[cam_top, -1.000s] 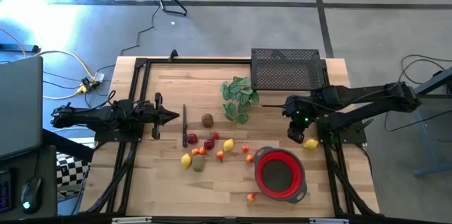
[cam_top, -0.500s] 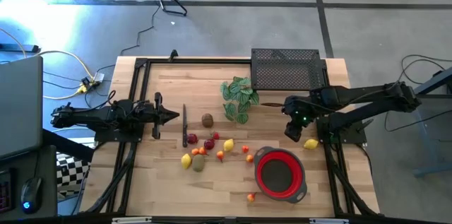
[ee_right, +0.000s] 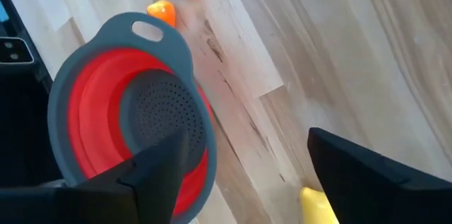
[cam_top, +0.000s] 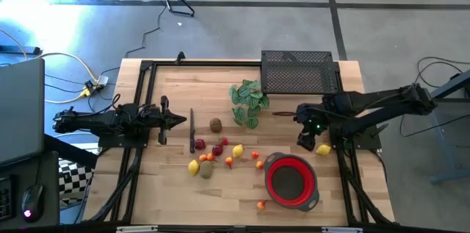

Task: Pick & Place Fruit
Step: Put the red colander on the shelf

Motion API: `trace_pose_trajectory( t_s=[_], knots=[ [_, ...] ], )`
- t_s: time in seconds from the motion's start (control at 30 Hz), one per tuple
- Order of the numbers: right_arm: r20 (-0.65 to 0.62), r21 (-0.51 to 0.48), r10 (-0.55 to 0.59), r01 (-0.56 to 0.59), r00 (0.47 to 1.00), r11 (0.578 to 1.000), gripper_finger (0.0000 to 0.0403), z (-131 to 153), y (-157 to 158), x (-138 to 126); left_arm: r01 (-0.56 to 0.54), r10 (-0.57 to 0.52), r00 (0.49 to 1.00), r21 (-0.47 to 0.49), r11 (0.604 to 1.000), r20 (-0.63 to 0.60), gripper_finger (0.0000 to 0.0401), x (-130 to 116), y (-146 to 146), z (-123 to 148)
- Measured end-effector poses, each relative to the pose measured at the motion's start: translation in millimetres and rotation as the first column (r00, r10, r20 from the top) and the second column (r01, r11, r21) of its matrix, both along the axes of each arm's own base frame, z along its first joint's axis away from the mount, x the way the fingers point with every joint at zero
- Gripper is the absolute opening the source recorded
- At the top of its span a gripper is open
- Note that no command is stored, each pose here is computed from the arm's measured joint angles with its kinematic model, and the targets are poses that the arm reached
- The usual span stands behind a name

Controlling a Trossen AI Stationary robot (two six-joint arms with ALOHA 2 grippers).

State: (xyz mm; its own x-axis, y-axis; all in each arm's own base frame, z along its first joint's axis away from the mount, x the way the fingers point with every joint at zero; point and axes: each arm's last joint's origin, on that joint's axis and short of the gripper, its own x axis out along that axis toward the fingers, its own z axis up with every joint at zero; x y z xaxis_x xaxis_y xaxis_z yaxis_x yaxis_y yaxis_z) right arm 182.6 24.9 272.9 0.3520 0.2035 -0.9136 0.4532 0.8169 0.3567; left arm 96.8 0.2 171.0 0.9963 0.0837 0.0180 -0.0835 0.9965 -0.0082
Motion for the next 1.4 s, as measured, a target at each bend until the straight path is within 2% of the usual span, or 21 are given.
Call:
trace_pose_trajectory(
  t_s=[0.13,0.27,1.4],
  knots=[
    [0.001,-0.023,0.022,-0.022,1.0,0.999,0.0286,-0.2,7.0,-1.1,-0.001,0.001,1.0,0.0,1.0,0.0,0.0,0.0,0.0,0.0],
    [0.007,-0.037,-0.007,0.007,1.0,0.999,0.0286,-5.0,13.0,-0.9,-0.001,0.001,1.0,0.0,1.0,0.0,0.0,0.0,0.0,0.1],
    [-0.018,0.1,-0.062,0.063,0.998,0.993,0.0286,-70.4,64.2,-17.9,-0.001,0.001,1.0,0.0,1.0,0.0,0.0,0.0,0.0,0.0]
  ],
)
